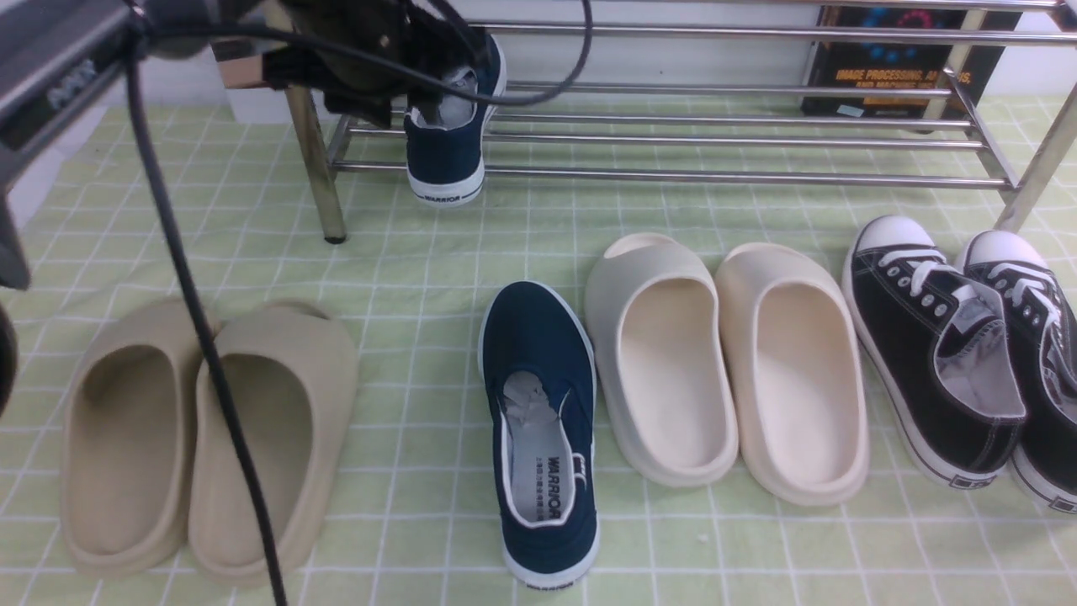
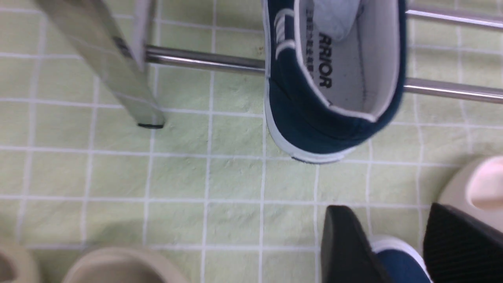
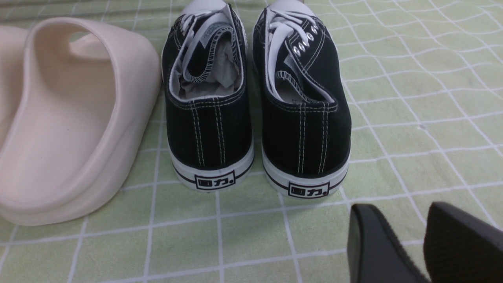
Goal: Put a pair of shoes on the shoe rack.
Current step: Use the left arm to grab the shoe closest to it
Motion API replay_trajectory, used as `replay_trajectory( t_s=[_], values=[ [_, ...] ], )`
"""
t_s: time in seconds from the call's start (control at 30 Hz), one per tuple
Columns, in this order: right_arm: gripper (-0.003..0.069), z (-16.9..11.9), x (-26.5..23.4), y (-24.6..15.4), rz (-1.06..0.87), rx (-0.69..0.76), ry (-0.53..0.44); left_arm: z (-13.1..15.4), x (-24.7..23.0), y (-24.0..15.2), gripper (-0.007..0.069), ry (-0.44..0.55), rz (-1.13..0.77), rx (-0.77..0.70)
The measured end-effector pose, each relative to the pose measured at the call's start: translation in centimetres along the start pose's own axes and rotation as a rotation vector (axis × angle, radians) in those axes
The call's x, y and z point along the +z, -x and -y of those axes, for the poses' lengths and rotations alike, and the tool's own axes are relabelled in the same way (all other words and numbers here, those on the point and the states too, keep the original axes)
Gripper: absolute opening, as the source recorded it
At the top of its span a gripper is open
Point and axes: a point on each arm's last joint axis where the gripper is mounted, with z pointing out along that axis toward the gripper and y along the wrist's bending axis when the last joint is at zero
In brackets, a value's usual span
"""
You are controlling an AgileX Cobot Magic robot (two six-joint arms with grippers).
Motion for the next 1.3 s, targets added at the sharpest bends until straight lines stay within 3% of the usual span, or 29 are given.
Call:
replay_trajectory(
  t_s=[0.23, 0.5, 0.67, 0.8, 1.03, 1.3],
  values=[
    [0.0239, 0.0, 0.0, 0.0, 0.0, 0.0, 0.0, -0.2, -9.5, -0.4, 0.0344, -0.067, -0.035, 0.099],
    [0.0239, 0.0, 0.0, 0.0, 0.0, 0.0, 0.0, 0.4, -12.3, -3.2, 0.0342, -0.155, -0.086, 0.111],
    [0.0239, 0.0, 0.0, 0.0, 0.0, 0.0, 0.0, 2.2, -10.9, -11.2, 0.0322, -0.135, -0.303, 0.252],
    [0.0239, 0.0, 0.0, 0.0, 0.0, 0.0, 0.0, 2.0, -8.3, -16.6, 0.0308, -0.071, -0.447, 0.246],
    [0.0239, 0.0, 0.0, 0.0, 0.0, 0.0, 0.0, 2.1, -3.2, -20.7, 0.0308, -0.121, -0.485, 0.091],
    [0.0239, 0.0, 0.0, 0.0, 0.0, 0.0, 0.0, 3.4, 1.6, -21.4, 0.0308, -0.155, -0.45, 0.016]
  ],
)
